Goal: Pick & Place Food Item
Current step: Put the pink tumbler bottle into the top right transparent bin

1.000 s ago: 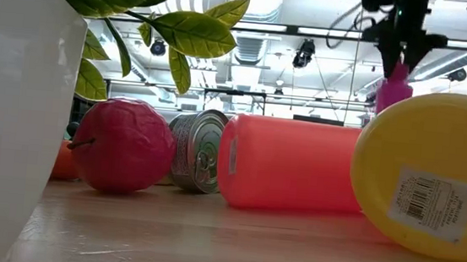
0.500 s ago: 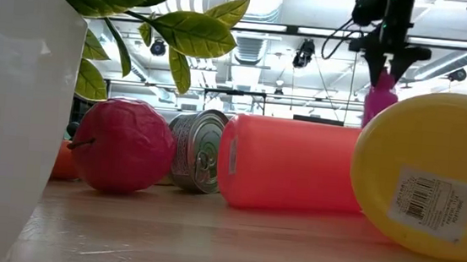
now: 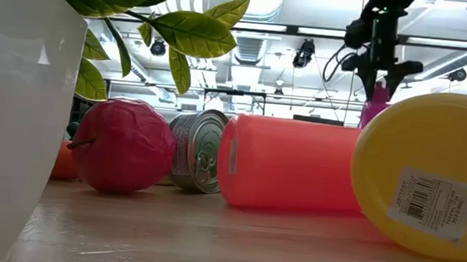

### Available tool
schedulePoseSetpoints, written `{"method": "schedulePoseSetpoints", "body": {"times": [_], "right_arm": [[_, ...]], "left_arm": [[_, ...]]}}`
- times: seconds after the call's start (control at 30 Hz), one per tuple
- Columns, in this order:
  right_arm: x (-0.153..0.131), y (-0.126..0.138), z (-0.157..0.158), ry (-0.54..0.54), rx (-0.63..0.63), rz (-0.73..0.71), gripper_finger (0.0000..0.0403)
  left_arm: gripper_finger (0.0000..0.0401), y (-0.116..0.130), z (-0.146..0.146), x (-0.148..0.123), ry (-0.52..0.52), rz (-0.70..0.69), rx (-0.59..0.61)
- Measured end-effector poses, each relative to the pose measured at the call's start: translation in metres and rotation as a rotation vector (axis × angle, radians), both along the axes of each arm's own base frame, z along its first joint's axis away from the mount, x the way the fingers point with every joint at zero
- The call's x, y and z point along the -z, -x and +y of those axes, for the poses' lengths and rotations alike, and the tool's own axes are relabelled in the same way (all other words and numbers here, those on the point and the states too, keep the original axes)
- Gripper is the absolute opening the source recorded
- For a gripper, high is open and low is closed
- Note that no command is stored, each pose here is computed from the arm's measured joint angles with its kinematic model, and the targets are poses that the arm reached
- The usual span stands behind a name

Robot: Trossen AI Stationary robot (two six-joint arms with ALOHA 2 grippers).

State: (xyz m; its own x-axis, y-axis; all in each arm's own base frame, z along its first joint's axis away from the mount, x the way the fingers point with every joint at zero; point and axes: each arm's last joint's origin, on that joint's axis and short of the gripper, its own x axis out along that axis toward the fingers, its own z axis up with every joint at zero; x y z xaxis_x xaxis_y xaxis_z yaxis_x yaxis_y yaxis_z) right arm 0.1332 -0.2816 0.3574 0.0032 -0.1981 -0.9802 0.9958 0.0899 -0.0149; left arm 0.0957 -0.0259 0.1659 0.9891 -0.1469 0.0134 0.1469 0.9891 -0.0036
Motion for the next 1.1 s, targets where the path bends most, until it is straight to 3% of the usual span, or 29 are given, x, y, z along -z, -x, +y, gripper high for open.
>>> {"method": "schedulePoseSetpoints", "body": {"times": [1.1], "right_arm": [[0.057,-0.008,-0.011,-0.06,-0.029,-0.061,0.0205]], "left_arm": [[0.0,0.0,0.0,0.0,0.0,0.0,0.0]]}}
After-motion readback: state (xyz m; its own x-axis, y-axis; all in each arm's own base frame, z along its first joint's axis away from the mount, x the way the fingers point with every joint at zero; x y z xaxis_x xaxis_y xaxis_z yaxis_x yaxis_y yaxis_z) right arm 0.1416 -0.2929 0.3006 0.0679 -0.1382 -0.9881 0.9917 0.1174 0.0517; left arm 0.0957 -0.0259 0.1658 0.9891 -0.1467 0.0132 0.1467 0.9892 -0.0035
